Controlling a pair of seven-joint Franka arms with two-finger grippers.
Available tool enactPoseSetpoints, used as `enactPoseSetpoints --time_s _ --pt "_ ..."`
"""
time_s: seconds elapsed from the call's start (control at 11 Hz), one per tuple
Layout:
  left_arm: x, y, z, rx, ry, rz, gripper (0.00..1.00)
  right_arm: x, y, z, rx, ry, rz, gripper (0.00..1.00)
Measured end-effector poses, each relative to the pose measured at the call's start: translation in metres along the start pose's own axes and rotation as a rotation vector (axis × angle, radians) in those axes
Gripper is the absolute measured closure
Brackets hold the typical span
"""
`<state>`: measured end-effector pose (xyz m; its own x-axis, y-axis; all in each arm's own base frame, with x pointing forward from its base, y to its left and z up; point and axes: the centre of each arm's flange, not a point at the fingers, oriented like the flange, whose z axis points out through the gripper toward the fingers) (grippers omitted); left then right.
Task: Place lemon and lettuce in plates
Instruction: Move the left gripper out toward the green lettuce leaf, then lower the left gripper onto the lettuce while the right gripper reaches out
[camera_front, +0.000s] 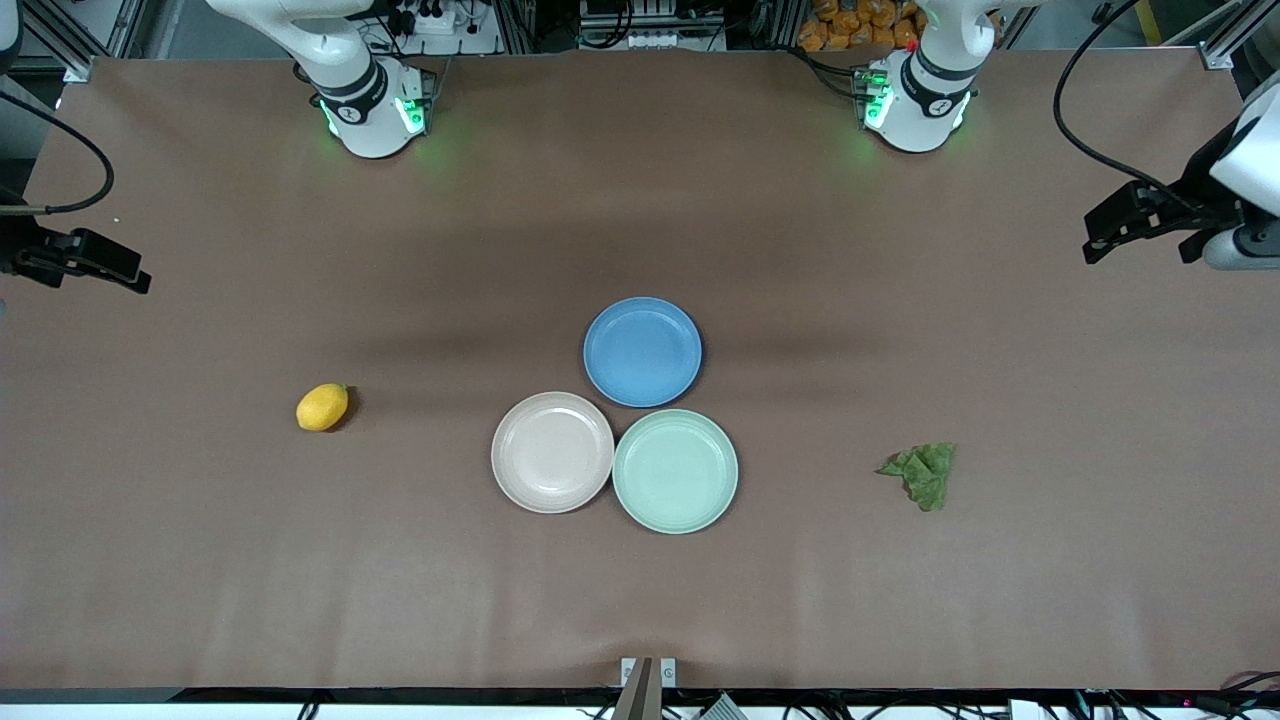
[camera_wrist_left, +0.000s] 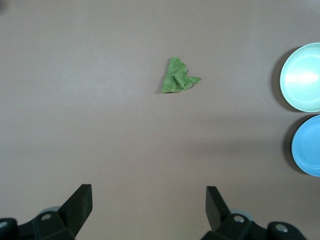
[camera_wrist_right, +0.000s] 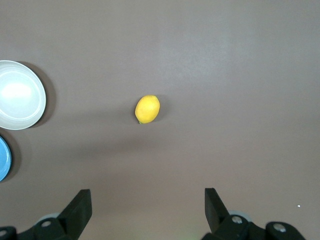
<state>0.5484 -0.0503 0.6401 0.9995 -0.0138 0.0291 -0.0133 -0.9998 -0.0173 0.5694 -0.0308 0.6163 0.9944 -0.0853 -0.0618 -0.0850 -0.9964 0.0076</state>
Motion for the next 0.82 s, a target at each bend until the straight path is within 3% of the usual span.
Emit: enactPoseSetpoints --time_s 0.27,0.55,0.82 --pt "0.026 0.004 0.047 -0.009 -0.04 0.009 0.0 0.0 0.0 0.0 0.0 -0.001 0.0 0.0" --pt "0.07 0.005 0.129 -0.029 -0.058 0.009 0.0 0.001 0.0 0.002 0.0 -0.004 0.0 0.0" --pt "0.108 0.016 0.218 -0.056 -0.031 0.021 0.0 0.001 -0.002 0.003 0.007 -0.008 -0.002 0.0"
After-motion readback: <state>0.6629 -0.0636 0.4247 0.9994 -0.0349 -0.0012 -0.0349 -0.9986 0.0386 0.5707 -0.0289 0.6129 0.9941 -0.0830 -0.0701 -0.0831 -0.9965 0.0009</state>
